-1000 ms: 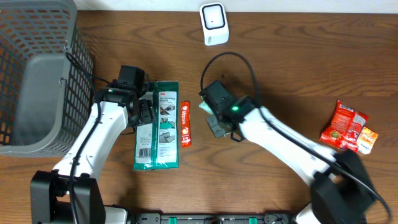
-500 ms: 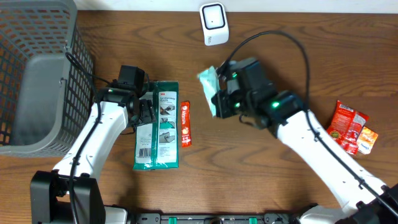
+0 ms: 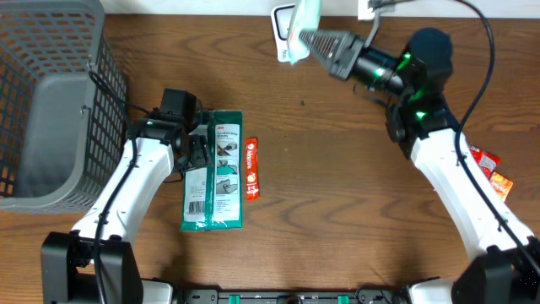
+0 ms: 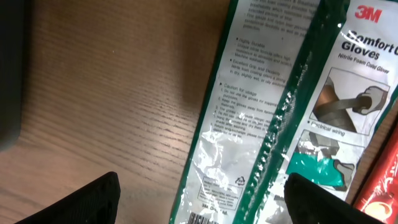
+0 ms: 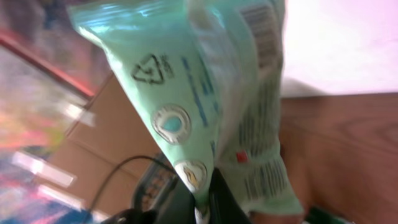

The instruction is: Scan the item barcode

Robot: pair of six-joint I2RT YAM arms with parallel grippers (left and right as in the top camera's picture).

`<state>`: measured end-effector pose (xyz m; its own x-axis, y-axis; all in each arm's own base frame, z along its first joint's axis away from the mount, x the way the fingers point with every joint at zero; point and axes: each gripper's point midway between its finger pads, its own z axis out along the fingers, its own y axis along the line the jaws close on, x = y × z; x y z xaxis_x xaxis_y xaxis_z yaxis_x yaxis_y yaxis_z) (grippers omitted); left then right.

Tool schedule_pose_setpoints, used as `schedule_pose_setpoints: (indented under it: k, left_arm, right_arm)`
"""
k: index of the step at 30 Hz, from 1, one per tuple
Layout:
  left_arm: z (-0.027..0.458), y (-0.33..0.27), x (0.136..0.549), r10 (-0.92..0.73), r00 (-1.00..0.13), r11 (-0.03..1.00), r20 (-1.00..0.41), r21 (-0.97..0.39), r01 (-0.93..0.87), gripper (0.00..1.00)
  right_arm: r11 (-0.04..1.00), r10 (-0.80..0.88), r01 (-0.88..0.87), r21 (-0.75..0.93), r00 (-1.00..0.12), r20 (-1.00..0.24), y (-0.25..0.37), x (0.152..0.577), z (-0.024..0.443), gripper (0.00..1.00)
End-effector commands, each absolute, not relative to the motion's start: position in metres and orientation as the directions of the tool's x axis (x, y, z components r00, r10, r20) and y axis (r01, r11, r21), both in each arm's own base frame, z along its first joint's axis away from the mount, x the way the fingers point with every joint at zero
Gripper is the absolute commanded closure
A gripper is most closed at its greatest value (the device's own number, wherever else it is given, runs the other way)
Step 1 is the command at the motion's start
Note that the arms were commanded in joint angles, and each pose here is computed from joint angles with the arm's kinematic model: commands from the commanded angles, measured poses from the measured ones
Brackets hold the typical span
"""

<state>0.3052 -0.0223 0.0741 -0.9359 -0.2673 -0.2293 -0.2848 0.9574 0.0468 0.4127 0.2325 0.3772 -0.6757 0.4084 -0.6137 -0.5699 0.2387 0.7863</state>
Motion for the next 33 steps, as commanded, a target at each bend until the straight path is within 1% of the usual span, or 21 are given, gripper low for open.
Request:
schedule_pose_setpoints:
  k: [1,3,6,8,10,13,16,19,23,27,31,33]
  left_arm:
    - [0.081,-0.020,0.310,-0.269,-0.930,0.957,-0.251,0.043,-0.288,0.15]
    - [0.081,-0.020,0.310,-0.269,-0.930,0.957,-0.250,0.043,-0.288,0.15]
    - [0.081,-0.020,0.310,-0.269,-0.930,0.957,-0.250,0.043,-0.288,0.15]
    - [0.081,-0.020,0.310,-0.269,-0.930,0.957,-0.250,0.043,-0.288,0.15]
    - [0.081,-0.020,0.310,-0.269,-0.930,0.957,-0.251,0.043,-0.288,0.15]
    - [0.081,-0.020,0.310,-0.269,-0.930,0.957,-0.251,0.043,-0.288,0.15]
    - [0.081,-0.020,0.310,-0.269,-0.930,0.957,-0.251,0.043,-0.288,0.15]
    - [0.081,-0.020,0.310,-0.269,-0.930,0.957,-0.251,0.043,-0.288,0.15]
    - [0.081,-0.020,0.310,-0.269,-0.930,0.957,-0.250,0.043,-0.288,0.15]
    - [0.081,-0.020,0.310,-0.269,-0.930,0.957,-0.251,0.043,-0.288,0.15]
    - [0.081,-0.020,0.310,-0.269,-0.930,0.957,-0.251,0.043,-0.288,0.15]
    - [0.081,-0.020,0.310,-0.269,-0.930,0.957,-0.251,0.043,-0.288,0.15]
  right_arm:
    - [0.082,0.457,-0.415,0.906,-0.792,-0.404,0.232,0.431,0.370,0.99]
    - [0.083,0.485,-0.408,0.909,-0.780,-0.395,0.232,0.445,0.359,0.99]
    - [0.104,0.524,-0.357,0.928,-0.773,-0.356,0.232,0.471,0.326,0.99]
    - [0.096,0.548,-0.323,0.942,-0.772,-0.320,0.233,0.487,0.304,0.99]
    - [0.058,0.571,-0.298,0.953,-0.773,-0.277,0.234,0.502,0.286,0.99]
    - [-0.040,0.583,-0.282,0.959,-0.786,-0.207,0.238,0.524,0.269,0.99]
    - [-0.090,0.568,-0.257,0.962,-0.807,-0.162,0.247,0.545,0.257,0.99]
    - [-0.118,0.524,-0.274,0.954,-0.833,-0.175,0.262,0.568,0.254,0.99]
    - [-0.115,0.471,-0.258,0.959,-0.865,-0.176,0.276,0.597,0.245,0.99]
    - [-0.108,0.478,-0.196,0.975,-0.870,-0.122,0.280,0.617,0.222,0.99]
    - [-0.095,0.496,-0.133,0.987,-0.866,-0.069,0.281,0.625,0.196,0.99]
    - [-0.076,0.497,-0.122,0.990,-0.865,-0.068,0.282,0.627,0.181,0.99]
